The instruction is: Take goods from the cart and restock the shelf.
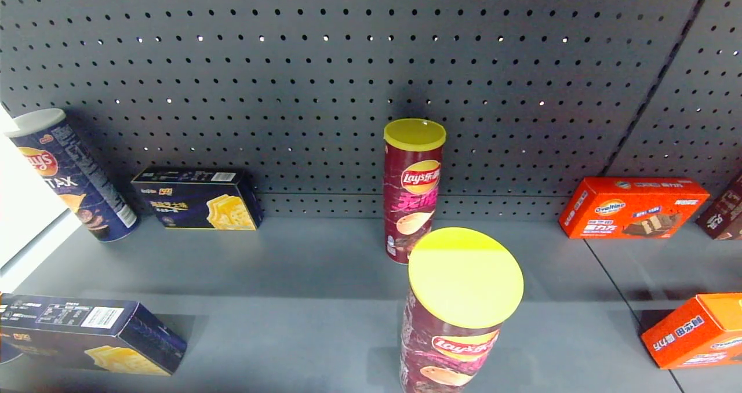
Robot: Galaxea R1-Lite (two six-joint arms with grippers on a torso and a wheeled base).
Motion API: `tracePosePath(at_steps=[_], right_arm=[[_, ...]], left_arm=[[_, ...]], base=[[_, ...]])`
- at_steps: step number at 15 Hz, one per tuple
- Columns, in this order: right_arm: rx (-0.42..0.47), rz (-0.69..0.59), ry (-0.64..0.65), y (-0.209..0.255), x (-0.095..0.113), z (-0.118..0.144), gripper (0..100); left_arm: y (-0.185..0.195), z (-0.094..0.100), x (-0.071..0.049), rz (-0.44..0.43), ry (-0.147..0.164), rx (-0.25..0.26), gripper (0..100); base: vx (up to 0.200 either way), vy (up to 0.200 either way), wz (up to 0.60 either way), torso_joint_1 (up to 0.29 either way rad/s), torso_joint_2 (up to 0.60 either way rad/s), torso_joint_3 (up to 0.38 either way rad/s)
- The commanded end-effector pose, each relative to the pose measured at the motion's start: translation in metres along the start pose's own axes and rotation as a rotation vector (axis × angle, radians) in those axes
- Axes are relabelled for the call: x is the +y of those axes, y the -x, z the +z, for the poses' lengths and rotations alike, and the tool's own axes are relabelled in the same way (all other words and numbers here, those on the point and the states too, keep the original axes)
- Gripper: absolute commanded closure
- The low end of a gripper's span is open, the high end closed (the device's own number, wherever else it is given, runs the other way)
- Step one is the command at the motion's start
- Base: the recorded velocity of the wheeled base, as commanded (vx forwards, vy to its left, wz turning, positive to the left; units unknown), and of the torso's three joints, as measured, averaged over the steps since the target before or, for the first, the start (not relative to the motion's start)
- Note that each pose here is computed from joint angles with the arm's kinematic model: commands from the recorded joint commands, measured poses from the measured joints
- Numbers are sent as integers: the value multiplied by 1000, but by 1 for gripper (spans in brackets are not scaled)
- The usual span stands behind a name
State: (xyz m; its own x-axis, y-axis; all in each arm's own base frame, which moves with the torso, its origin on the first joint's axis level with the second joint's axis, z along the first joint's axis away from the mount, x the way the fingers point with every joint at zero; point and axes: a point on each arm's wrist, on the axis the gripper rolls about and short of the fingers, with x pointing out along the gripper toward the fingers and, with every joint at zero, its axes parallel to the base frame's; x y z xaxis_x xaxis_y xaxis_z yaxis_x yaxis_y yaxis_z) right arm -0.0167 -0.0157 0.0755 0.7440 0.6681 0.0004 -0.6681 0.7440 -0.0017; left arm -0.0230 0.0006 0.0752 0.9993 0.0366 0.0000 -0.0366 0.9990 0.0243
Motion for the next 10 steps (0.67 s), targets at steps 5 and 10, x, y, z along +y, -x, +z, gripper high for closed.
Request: tracePosePath(at_steps=[5,10], right_arm=[[2,58,1,0,-1,0,0],[-120,53,33,7,-3,50,0]], left_arm=[[0,0,0,2,23,0,0],[0,0,0,3,24,0,0]], base=[[0,0,0,0,0,0],[0,0,0,0,0,0]])
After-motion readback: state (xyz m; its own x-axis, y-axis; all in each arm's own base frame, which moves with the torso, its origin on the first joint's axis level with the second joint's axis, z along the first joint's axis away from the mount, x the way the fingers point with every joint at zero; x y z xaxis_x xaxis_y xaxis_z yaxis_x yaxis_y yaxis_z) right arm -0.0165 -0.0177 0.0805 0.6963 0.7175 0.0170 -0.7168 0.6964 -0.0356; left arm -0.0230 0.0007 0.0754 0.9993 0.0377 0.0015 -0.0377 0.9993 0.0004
